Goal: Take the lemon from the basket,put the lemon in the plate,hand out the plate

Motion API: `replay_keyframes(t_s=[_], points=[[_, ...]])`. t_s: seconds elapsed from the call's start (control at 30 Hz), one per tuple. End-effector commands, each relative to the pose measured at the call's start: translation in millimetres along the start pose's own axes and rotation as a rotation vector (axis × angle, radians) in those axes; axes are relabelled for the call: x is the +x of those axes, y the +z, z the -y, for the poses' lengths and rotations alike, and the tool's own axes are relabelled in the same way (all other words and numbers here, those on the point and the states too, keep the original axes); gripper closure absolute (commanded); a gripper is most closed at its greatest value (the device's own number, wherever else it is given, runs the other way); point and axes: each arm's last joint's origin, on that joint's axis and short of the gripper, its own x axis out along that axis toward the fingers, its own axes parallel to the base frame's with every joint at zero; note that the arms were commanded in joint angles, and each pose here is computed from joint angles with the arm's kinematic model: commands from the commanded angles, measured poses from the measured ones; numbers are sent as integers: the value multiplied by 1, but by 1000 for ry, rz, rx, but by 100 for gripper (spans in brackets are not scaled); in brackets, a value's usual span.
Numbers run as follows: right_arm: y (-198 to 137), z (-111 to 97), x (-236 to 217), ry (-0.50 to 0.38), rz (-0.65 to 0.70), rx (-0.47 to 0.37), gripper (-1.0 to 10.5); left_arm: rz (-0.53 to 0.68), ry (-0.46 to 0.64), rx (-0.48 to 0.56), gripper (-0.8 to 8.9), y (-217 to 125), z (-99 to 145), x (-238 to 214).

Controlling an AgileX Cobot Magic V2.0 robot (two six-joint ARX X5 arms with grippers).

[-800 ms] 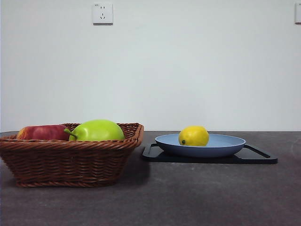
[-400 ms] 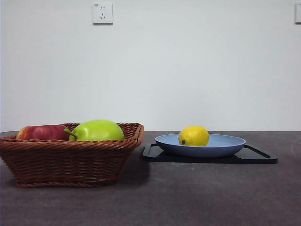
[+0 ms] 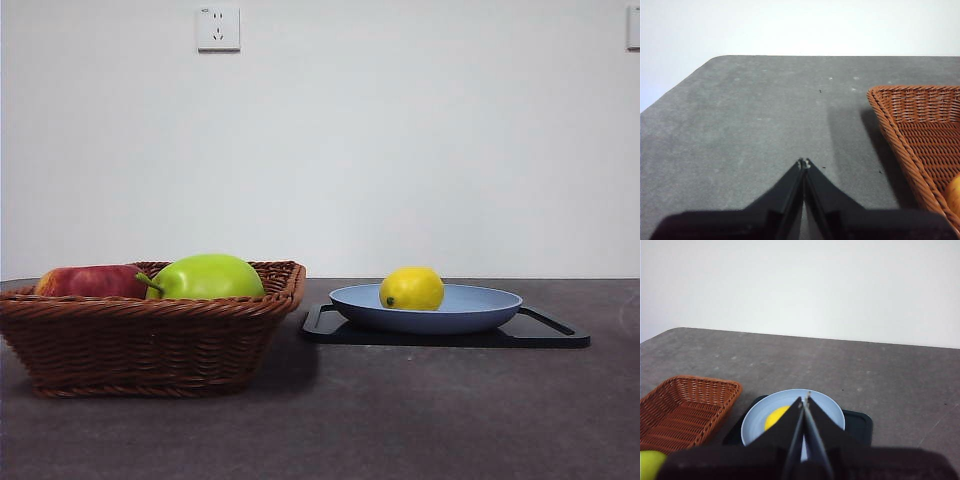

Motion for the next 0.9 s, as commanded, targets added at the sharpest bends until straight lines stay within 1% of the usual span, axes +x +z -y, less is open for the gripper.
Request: replay_keyframes(t_s=[0.03, 0.07, 0.13, 0.23, 0.27, 0.43, 0.63, 0.7, 0.9], points=[[3, -1, -1, 4, 18, 15, 943, 5, 4, 3, 805, -2, 0, 1], [3, -1, -1, 4, 18, 14, 943, 5, 4, 3, 805, -2, 0, 1], [3, 0, -2, -1, 15, -54, 943, 5, 4, 3, 805, -2, 0, 1], [-4, 8, -9, -45, 1, -71, 943, 5, 4, 3, 805, -2, 0, 1], [-7, 10, -10, -58, 0, -67, 943, 5, 4, 3, 805, -2, 0, 1], [-43, 24, -8, -52, -16, -23, 943, 5, 4, 3, 805, -2, 0, 1], [-91, 40, -4, -130, 2, 63, 943, 5, 4, 3, 805, -2, 0, 1], [-106, 43, -3, -164, -10, 82, 943, 5, 4, 3, 805, -2, 0, 1], [-128, 47, -2, -198, -37, 95, 943, 5, 4, 3, 805, -2, 0, 1]])
